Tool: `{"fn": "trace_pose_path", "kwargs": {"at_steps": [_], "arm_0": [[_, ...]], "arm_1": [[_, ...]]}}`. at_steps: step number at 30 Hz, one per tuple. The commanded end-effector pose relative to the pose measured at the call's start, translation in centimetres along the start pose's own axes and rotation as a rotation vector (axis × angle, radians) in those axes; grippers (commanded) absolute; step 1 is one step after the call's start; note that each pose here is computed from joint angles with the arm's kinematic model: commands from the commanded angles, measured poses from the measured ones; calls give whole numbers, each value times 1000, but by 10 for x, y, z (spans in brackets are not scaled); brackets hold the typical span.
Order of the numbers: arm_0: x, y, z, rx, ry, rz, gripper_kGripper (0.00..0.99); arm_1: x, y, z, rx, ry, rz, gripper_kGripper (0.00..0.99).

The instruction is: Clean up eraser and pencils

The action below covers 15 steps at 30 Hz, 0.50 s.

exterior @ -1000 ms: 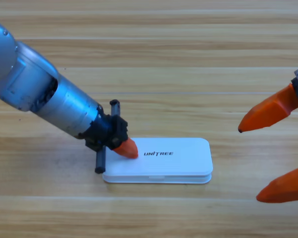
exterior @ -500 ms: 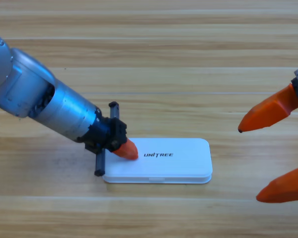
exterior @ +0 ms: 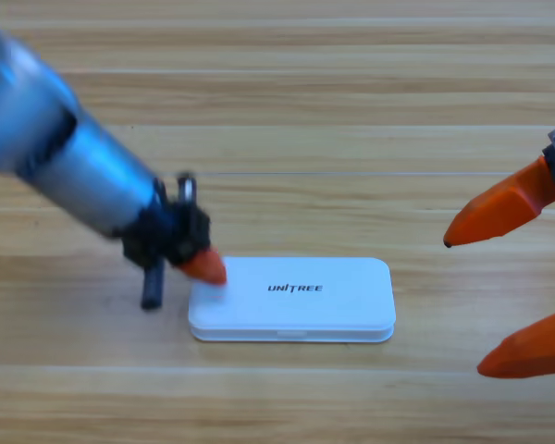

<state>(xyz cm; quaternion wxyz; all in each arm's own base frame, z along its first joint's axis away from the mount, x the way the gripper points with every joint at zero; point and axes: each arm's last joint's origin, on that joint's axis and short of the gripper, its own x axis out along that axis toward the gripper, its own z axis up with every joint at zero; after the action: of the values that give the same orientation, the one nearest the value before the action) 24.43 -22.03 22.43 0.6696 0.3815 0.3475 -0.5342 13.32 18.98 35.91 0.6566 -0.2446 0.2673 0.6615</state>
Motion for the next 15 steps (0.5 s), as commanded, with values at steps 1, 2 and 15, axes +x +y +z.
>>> {"fn": "trace_pose_path", "kwargs": {"at_steps": [1, 2, 15], "arm_0": [[-115, -3, 53, 54, -117, 119, 0], [-134, -7, 63, 59, -127, 121, 0], [-159, -109, 94, 140, -104, -130, 986]], "arm_1": [[11, -9, -4, 43, 27, 18, 945], [11, -8, -4, 43, 28, 20, 945], [11, -8, -4, 43, 28, 20, 943]]}}
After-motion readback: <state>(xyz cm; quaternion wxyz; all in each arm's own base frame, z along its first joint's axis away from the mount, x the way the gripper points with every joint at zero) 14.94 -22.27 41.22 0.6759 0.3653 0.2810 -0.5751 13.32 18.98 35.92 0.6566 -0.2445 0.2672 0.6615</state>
